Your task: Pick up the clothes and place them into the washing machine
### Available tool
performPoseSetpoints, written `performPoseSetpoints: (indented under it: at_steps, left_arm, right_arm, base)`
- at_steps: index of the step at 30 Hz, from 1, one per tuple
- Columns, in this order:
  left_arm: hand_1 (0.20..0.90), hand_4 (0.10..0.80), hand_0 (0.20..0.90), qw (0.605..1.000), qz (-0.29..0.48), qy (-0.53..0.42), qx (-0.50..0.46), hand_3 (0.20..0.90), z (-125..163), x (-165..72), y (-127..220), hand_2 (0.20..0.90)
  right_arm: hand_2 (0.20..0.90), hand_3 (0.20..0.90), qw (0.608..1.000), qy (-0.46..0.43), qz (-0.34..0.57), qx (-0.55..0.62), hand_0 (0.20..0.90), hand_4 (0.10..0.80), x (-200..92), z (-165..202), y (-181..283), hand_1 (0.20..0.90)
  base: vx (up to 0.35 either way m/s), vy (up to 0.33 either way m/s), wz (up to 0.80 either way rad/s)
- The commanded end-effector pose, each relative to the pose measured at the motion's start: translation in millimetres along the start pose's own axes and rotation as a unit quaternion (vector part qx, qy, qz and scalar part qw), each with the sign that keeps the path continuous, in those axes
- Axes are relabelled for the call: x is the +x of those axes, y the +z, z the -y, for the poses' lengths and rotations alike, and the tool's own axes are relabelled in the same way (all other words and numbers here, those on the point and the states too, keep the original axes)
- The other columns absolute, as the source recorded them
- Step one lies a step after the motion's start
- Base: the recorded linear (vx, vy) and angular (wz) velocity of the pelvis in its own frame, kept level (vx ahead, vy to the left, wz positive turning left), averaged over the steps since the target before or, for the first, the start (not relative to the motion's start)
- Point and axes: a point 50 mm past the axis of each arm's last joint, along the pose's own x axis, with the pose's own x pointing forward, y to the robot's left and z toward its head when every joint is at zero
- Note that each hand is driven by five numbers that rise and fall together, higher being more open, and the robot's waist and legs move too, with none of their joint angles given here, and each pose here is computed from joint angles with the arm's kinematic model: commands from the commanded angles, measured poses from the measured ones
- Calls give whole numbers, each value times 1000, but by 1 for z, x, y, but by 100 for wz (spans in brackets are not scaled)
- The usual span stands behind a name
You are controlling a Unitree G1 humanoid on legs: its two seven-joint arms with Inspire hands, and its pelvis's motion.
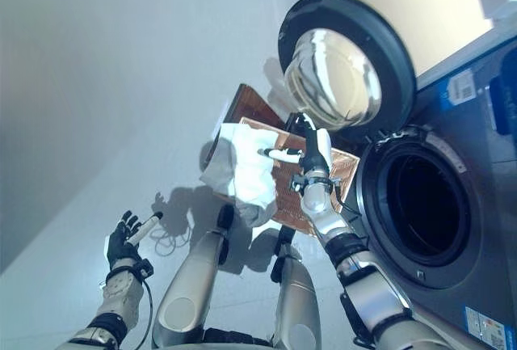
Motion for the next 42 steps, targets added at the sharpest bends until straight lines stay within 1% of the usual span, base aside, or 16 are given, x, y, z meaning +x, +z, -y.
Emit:
performPoseSetpoints:
  at_steps: [1,3,4,6,7,8,9,12,16,20,21,27,28,31,34,42]
  left_arm:
    - [900,800,900,997,-24,26,66,900,-29,-10,-21,900]
    - [900,800,900,994,-47,35,89,900,-38,-12,-29,900]
    - [900,800,900,994,-47,35,89,900,-38,-12,-29,900]
    - [900,800,900,990,-70,41,112,900,-47,-16,-37,900]
    - [900,800,900,990,-70,41,112,900,-47,-16,-37,900]
    - [900,800,900,989,-80,43,118,900,-50,-18,-42,900]
    - [900,800,900,989,-80,43,118,900,-50,-18,-42,900]
    - [900,800,900,988,-89,41,119,900,-52,-19,-45,900]
    - [900,800,900,989,-90,26,117,900,-46,-19,-45,900]
    - [900,800,900,990,-77,3,115,900,-34,-15,-39,900]
    - [900,800,900,990,-77,3,114,900,-34,-15,-39,900]
    - [900,800,900,992,-58,-17,111,900,-21,-8,-27,900]
    - [900,800,900,992,-58,-17,111,900,-21,-8,-27,900]
    - [900,800,900,994,-42,-23,99,900,-14,-4,-18,900]
    - [900,800,900,994,-34,-28,98,900,-11,-2,-14,900]
    - [900,800,900,994,-25,-30,104,900,-6,1,-9,900]
  right_arm:
    - [900,900,983,3,118,-139,900,800,4,23,20,900]
    - [900,900,958,37,154,-239,900,800,4,19,21,900]
    - [900,900,958,37,154,-239,900,800,5,19,21,900]
    - [900,900,929,63,184,-316,900,800,7,13,24,900]
    - [900,900,929,63,184,-316,900,800,7,13,24,900]
    - [900,900,895,85,212,-384,900,800,8,9,26,900]
    - [900,900,894,85,212,-385,900,800,8,9,26,900]
    - [900,900,840,123,251,-465,900,800,9,-1,30,900]
    - [900,900,749,150,299,-571,900,800,13,-9,33,900]
    - [900,900,678,175,304,-646,900,800,21,-17,29,900]
    - [900,900,678,174,304,-646,900,800,21,-17,29,900]
    - [900,900,610,188,296,-710,900,800,28,-18,24,900]
    - [900,900,610,188,296,-710,900,800,28,-18,24,900]
    - [900,900,593,188,278,-732,900,800,31,-16,18,900]
    - [900,900,593,189,268,-735,900,800,32,-14,16,900]
    - [900,900,619,169,266,-720,900,800,34,-17,21,900]
  base:
    - [30,2,1]
    - [54,-3,-2]
    - [58,-3,1]
    - [40,0,3]
    - [40,3,-1]
    - [32,2,-2]
    - [45,-2,-4]
    - [5,-3,2]
    - [-3,-10,2]
    - [-33,-35,16]
    - [-29,-41,17]
    - [-18,-29,13]
    - [-15,-31,18]
    - [-2,-33,22]
    - [0,-26,16]
    - [3,-13,16]
